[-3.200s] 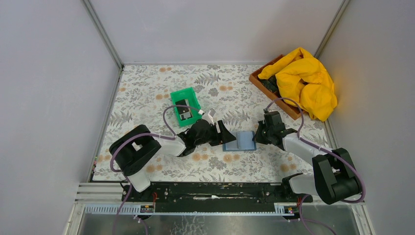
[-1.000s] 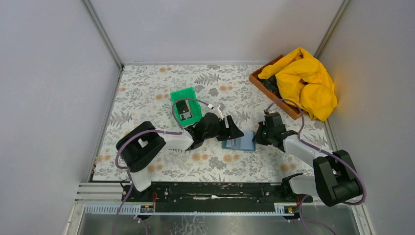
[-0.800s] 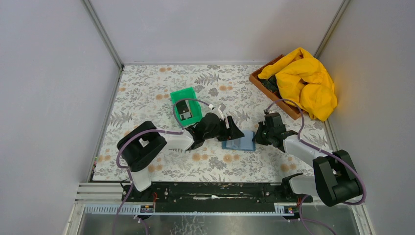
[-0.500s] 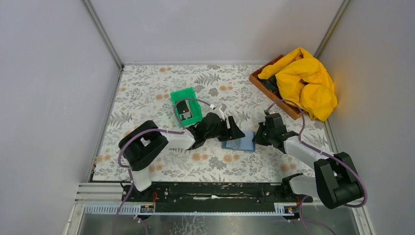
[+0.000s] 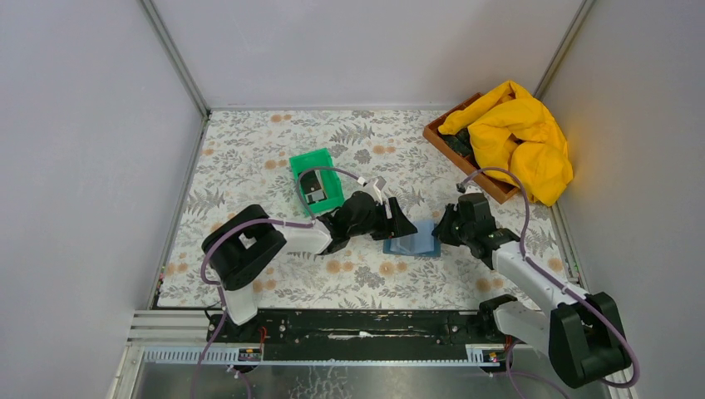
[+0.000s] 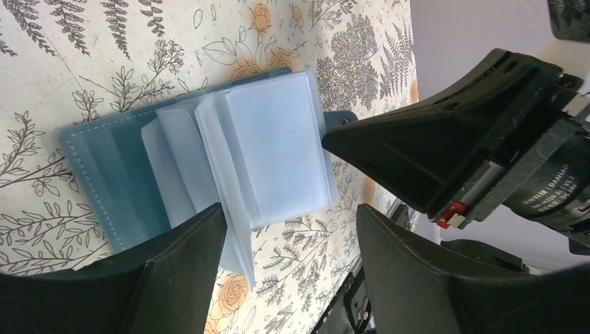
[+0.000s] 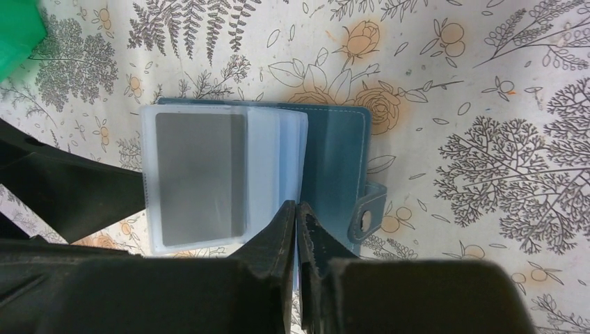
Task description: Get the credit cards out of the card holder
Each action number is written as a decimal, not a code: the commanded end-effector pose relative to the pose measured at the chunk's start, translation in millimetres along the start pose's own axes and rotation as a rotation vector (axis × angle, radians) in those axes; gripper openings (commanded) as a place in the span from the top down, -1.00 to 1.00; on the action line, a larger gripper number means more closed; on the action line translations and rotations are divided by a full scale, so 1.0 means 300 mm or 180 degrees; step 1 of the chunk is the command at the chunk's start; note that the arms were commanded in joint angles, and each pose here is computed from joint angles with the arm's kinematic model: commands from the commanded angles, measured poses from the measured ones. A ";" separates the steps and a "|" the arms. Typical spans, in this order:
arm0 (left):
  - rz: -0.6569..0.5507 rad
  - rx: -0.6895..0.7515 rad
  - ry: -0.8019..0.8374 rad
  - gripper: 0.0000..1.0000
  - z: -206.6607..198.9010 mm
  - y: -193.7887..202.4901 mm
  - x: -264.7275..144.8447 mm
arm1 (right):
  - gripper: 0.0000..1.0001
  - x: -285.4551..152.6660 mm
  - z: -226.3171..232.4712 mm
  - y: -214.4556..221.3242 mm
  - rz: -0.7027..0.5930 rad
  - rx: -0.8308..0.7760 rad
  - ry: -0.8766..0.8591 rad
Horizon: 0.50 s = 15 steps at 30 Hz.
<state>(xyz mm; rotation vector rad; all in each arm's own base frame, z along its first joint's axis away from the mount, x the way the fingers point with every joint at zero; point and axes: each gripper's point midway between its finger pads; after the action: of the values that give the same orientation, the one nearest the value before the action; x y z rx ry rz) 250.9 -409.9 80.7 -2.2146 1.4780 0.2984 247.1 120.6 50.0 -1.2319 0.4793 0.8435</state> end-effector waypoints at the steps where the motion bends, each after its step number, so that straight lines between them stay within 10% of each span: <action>1: 0.0009 0.0075 0.0093 -0.50 -0.022 0.001 0.016 | 0.80 -0.037 0.000 -0.061 -0.0183 0.0013 0.0079; 15: 0.0055 0.0071 0.0077 -0.49 -0.013 0.006 0.033 | 0.70 -0.071 -0.027 -0.088 -0.0301 0.0016 0.0251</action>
<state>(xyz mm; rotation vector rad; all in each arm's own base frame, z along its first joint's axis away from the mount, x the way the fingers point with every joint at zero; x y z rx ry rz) 250.8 -411.5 73.3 -2.2037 1.4864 0.3174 244.0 106.1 60.4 -1.2651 0.5101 0.7739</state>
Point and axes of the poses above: each gripper's point midway between its finger pads, its own x axis out along the fingers, its own z axis along the line the jaws close on, y = z × x, and after that the axes turned 11 degrees about -x, right-handed
